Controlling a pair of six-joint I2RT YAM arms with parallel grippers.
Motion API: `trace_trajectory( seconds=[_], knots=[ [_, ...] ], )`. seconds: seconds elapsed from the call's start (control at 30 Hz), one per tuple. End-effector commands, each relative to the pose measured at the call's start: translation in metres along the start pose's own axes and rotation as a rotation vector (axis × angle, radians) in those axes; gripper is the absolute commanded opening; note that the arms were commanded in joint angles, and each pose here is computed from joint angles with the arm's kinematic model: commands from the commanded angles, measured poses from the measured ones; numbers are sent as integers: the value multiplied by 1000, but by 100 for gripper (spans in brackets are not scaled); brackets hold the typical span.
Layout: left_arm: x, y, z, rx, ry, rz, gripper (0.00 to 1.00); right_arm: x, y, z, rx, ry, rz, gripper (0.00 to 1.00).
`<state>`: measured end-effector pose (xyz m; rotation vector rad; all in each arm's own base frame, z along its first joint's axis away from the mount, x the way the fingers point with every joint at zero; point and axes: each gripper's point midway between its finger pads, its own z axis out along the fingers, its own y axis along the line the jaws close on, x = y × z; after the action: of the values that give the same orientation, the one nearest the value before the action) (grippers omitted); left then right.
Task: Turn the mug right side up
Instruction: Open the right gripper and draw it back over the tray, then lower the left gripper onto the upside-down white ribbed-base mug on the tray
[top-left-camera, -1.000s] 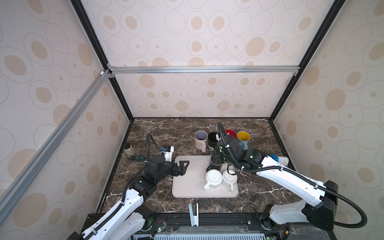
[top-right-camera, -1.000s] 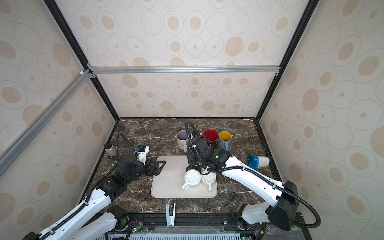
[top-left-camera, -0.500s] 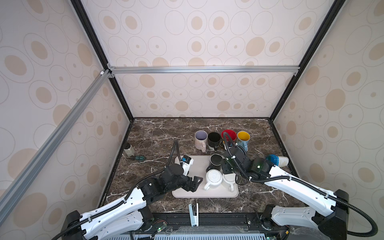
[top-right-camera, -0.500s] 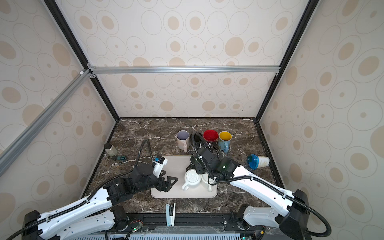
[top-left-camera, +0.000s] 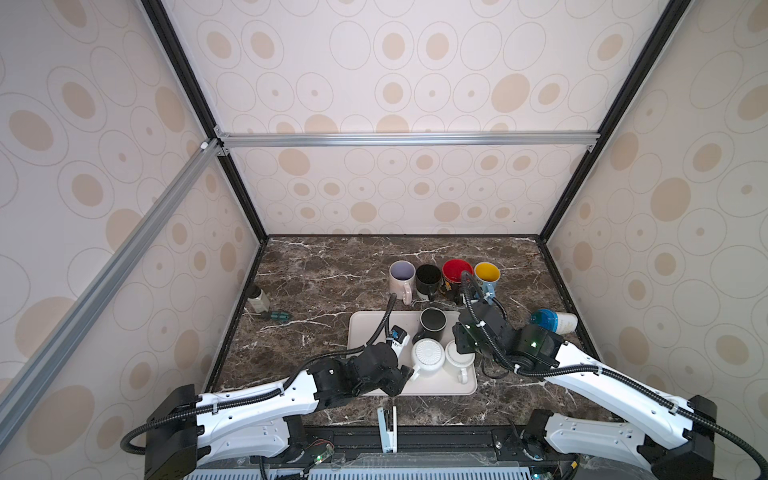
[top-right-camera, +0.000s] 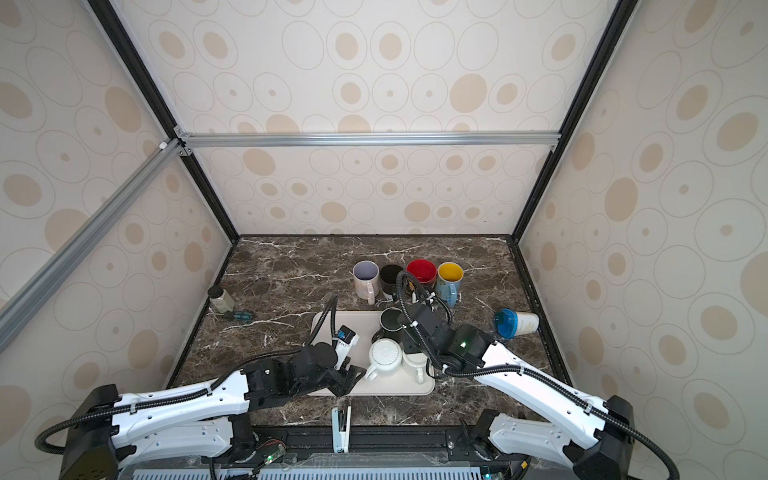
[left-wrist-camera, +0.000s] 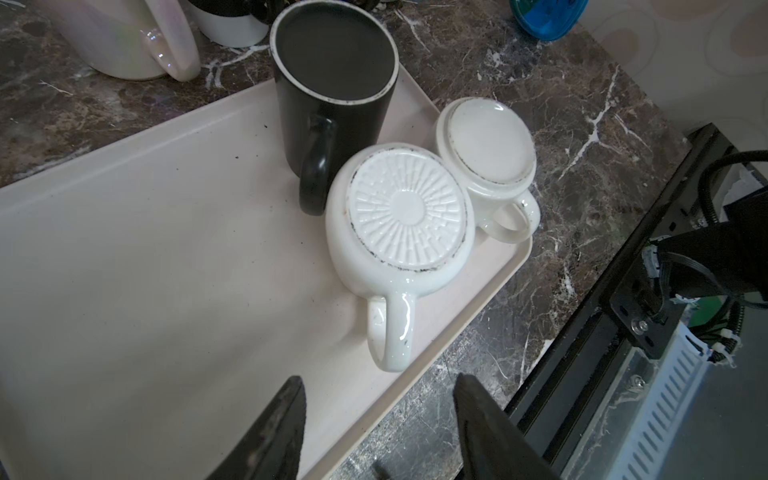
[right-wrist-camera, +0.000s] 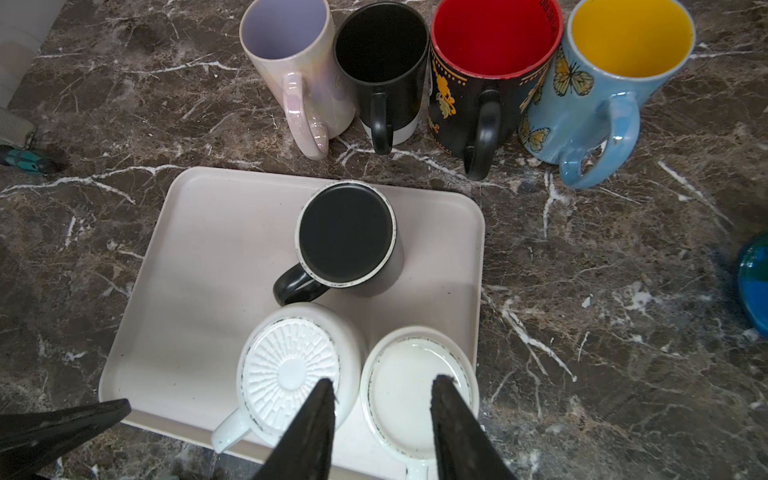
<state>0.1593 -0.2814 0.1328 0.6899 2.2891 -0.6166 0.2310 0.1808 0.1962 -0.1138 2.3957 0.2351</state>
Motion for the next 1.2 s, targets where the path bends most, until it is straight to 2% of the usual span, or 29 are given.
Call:
trace_trajectory(
  seconds=[0.0, 0.13, 0.43, 0.8, 0.93, 1.17],
  knots=[
    [-25, -16, -2, 19, -55, 0, 58, 5, -5, 5, 34, 10, 3, 40],
    [-20, -17, 5, 6, -28, 13, 60, 7, -8, 8, 54, 13, -1, 40],
    [-5, -17, 24, -23, 47, 57, 53, 11, -14, 12, 88, 21, -5, 40],
    [7, -18, 43, -36, 95, 98, 53, 12, -21, 14, 115, 4, 12, 40],
    [9, -20, 51, -36, 106, 111, 45, 14, -22, 15, 118, 5, 12, 40],
    [10, -19, 63, -64, 130, 144, 40, 15, -27, 12, 122, -10, 23, 39]
  ],
)
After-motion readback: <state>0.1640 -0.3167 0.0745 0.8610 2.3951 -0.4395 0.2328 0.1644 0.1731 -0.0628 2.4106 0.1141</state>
